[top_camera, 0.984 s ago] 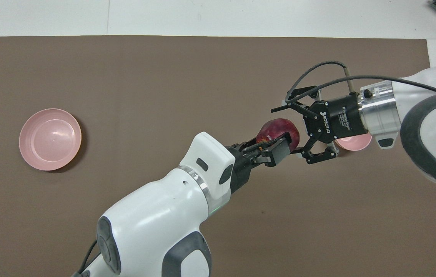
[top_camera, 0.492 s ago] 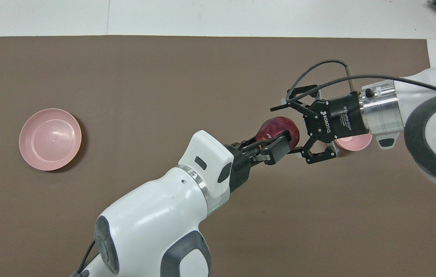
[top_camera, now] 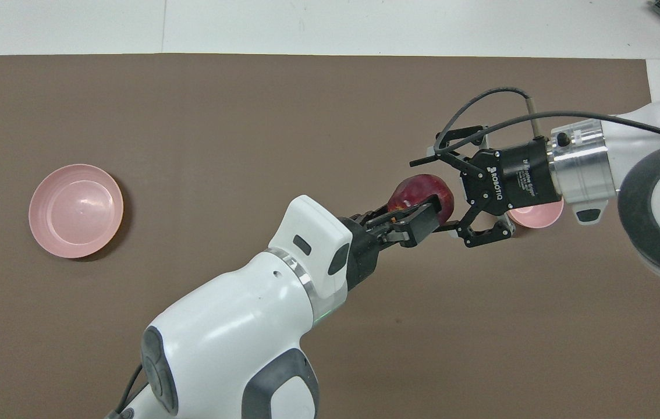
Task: Move apple from plate to bowl
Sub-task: 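Close the right gripper on the apple held by the left gripper, then open the left gripper and carry the apple toward the bowl with the right gripper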
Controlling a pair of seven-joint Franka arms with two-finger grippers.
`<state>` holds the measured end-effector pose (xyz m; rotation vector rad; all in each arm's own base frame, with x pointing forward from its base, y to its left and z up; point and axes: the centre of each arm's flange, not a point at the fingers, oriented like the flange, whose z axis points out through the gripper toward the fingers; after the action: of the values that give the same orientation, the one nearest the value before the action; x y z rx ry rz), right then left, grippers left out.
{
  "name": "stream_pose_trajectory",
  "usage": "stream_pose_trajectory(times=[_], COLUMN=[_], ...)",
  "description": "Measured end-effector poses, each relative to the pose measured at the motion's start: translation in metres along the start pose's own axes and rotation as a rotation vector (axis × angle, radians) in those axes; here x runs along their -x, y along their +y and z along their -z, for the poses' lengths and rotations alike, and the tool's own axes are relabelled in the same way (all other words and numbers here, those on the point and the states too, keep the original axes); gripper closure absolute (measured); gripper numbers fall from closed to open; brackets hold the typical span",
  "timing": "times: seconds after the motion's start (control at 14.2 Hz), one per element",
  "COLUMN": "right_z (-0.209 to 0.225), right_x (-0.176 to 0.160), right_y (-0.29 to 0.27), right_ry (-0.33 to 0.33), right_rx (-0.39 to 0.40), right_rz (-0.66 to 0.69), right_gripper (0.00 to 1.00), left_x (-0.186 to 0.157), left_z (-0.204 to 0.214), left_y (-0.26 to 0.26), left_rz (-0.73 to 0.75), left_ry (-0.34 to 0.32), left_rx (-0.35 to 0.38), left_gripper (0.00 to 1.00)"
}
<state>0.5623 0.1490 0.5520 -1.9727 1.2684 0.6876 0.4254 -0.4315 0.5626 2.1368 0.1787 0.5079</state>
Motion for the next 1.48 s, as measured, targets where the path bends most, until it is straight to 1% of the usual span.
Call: stream_pose_trajectory(times=[0.28, 0.35, 0.56, 1.19, 1.27, 1.34, 1.41, 1.48], right_z=[-0.010, -0.012, -0.012, -0.006, -0.006, -0.006, -0.005, -0.006], right_x=[0.011, 0.012, 0.011, 0.002, 0.002, 0.002, 0.001, 0.001], right_y=[0.000, 0.001, 0.001, 0.003, 0.004, 0.004, 0.004, 0.004], right_ry=[-0.006, -0.008, -0.008, 0.002, 0.002, 0.002, 0.002, 0.002], right_rx=[0.016, 0.020, 0.021, 0.016, 0.016, 0.016, 0.016, 0.016], right_rz=[0.017, 0.019, 0.019, 0.012, 0.011, 0.011, 0.010, 0.010], right_gripper=[0.00, 0.07, 0.11, 0.11, 0.15, 0.15, 0.20, 0.20], left_x=[0.001, 0.000, 0.000, 0.001, 0.000, 0.000, 0.000, 0.000], left_z=[-0.002, -0.002, -0.003, -0.004, -0.004, -0.004, -0.004, -0.004], left_y=[-0.001, -0.002, -0.003, -0.003, -0.003, -0.003, -0.004, -0.004], left_rz=[0.002, 0.003, 0.004, 0.004, 0.005, 0.005, 0.005, 0.005], left_ry=[-0.005, -0.003, -0.003, -0.006, -0.005, -0.005, -0.005, -0.005], left_rx=[-0.002, -0.003, -0.004, -0.004, -0.004, -0.004, -0.005, -0.005], left_gripper=[0.28, 0.28, 0.28, 0.28, 0.28, 0.28, 0.28, 0.28])
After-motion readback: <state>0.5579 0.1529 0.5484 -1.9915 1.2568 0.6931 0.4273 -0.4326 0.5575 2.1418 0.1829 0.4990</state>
